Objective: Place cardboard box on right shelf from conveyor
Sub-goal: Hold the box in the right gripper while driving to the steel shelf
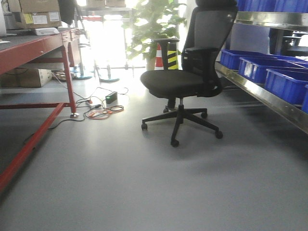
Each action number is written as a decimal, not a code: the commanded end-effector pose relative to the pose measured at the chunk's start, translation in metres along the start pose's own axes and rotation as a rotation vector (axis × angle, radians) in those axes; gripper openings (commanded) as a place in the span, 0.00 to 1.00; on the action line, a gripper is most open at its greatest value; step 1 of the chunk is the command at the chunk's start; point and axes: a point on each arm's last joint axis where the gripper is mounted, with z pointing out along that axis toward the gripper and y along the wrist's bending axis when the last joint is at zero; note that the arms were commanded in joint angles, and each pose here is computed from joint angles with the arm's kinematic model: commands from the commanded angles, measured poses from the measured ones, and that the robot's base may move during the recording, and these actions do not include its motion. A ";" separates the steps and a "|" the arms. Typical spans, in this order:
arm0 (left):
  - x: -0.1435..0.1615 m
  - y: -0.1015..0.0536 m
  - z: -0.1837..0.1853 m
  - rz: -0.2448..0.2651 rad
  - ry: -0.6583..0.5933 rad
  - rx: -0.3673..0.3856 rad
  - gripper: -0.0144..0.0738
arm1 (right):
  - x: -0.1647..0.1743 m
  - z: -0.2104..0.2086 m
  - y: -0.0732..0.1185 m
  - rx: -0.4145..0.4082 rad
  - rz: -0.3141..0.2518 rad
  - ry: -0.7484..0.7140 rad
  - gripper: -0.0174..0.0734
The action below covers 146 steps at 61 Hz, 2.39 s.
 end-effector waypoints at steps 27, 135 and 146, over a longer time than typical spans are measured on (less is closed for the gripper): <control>-0.005 0.000 -0.001 -0.006 -0.094 0.001 0.03 | -0.017 -0.001 0.004 -0.022 -0.032 -0.117 0.36; -0.005 0.000 -0.001 -0.006 -0.094 0.001 0.03 | -0.017 -0.001 0.004 -0.022 -0.032 -0.117 0.36; -0.005 0.000 -0.001 -0.006 -0.094 0.001 0.03 | -0.017 -0.001 0.004 -0.022 -0.032 -0.117 0.36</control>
